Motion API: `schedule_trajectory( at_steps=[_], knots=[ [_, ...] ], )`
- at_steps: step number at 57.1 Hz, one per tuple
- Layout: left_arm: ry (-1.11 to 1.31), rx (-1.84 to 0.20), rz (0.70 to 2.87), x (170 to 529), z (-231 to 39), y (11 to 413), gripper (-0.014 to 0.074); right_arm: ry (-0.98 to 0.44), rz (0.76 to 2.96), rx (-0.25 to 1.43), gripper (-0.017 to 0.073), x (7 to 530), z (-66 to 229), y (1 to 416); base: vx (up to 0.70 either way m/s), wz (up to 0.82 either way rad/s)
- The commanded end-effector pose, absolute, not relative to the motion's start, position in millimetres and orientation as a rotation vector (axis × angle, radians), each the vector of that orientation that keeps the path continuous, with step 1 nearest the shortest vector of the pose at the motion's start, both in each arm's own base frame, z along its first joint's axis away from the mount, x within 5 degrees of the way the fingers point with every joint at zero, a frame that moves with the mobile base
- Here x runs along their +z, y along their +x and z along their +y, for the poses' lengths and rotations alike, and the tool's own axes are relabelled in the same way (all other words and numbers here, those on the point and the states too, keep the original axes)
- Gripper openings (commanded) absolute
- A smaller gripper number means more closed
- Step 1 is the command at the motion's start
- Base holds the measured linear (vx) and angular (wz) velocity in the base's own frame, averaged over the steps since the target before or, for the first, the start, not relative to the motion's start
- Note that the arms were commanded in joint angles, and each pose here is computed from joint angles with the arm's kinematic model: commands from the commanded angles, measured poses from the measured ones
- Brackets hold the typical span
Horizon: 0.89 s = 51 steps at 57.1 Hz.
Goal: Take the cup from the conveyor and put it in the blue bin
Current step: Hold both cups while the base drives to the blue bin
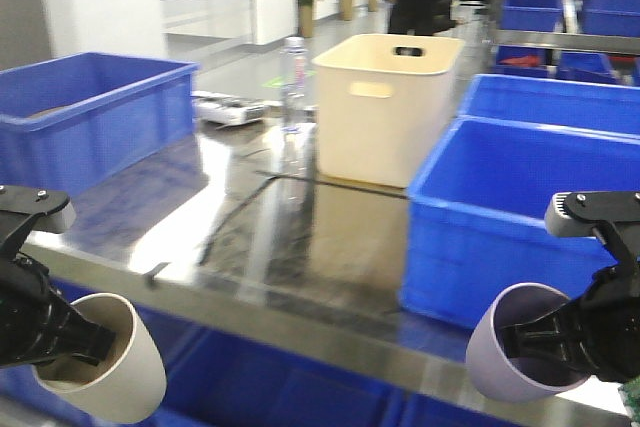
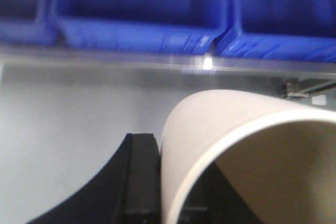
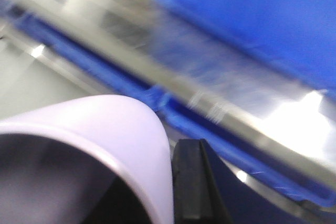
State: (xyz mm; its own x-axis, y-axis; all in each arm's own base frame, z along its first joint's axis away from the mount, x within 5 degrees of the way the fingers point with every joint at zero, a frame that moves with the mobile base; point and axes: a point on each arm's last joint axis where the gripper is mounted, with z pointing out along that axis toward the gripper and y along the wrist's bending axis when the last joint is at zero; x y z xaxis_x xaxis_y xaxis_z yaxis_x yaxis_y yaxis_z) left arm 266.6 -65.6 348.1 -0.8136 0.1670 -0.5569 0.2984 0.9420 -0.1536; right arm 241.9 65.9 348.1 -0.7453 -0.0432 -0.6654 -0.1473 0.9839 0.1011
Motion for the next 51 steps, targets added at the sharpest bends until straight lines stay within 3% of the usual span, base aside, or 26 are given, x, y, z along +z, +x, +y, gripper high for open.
schedule_trajectory(
  at_steps=[1, 31, 51],
  knots=[
    [0.303, -0.349, 2.424, 369.8, -68.1, 263.6, -0.0002, -0.125, 2.288, 0.205, -0.0009, 368.7, 64.3, 240.9, 0.34, -0.64],
    [0.304, -0.348, 2.424, 369.8, -68.1, 263.6, -0.0002, -0.124, 2.287, 0.205, -0.0009, 368.8, 64.4, 241.0, 0.22, -0.58],
    [0.304, -0.348, 2.424, 369.8, -68.1, 263.6, -0.0002, -0.124, 2.285, 0.206, -0.0009, 368.9, 64.4, 241.0, 0.07, -0.26]
  ],
)
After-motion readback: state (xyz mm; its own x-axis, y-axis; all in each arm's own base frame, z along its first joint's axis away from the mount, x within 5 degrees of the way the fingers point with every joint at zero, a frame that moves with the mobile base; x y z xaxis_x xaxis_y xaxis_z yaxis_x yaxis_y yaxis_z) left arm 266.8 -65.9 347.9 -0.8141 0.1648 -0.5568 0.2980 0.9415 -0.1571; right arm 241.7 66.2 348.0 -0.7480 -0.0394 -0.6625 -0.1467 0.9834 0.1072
